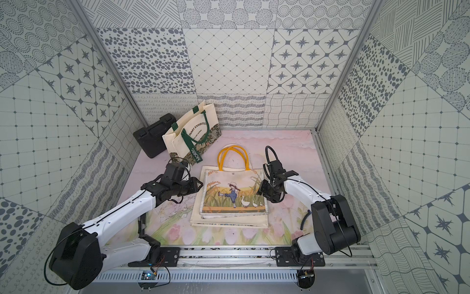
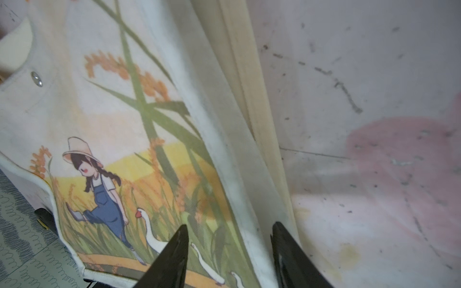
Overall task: Put away the canvas bag
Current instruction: Adjust the canvas bag at the center of the board.
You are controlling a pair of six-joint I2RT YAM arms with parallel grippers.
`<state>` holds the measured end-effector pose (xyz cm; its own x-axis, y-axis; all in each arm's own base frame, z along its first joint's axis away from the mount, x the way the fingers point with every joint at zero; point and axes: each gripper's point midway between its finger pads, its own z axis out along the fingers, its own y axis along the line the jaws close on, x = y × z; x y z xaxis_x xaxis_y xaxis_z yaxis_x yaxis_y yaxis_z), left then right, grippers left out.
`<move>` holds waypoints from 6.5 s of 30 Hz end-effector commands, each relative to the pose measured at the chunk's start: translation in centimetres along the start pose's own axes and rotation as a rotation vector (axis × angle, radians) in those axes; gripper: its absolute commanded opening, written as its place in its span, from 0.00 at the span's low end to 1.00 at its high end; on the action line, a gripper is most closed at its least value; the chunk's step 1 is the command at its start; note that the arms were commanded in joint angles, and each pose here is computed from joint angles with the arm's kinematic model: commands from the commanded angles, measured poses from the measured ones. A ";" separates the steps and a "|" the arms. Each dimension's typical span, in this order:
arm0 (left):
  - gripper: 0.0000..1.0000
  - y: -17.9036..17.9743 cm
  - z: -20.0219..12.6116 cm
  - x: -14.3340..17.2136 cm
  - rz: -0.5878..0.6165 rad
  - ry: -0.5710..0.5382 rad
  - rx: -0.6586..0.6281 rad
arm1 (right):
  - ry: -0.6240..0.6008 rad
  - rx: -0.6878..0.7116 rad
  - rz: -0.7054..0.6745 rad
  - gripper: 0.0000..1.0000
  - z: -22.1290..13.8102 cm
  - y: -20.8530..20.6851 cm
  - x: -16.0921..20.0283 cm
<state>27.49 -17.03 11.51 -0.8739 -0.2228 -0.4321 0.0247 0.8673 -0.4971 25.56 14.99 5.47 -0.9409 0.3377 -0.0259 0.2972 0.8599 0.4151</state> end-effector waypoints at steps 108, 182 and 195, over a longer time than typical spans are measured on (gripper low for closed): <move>0.00 8.6 1.3 10.6 -0.366 0.125 -0.446 | 0.112 -0.301 0.242 0.16 1.4 4.9 5.8; 0.00 -5.8 12.8 10.8 -0.064 0.344 0.066 | 0.205 -0.311 0.011 0.00 11.6 7.7 7.7; 0.00 1.7 8.6 10.8 -0.124 0.319 -0.084 | 0.147 -0.148 0.070 0.00 9.1 -1.5 6.6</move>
<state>25.14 -26.43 2.12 -0.9656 -0.1747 -0.1929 -0.0256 0.8013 -0.5977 24.24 24.77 1.64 -0.9654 0.2556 0.0516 0.2036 0.6156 0.7613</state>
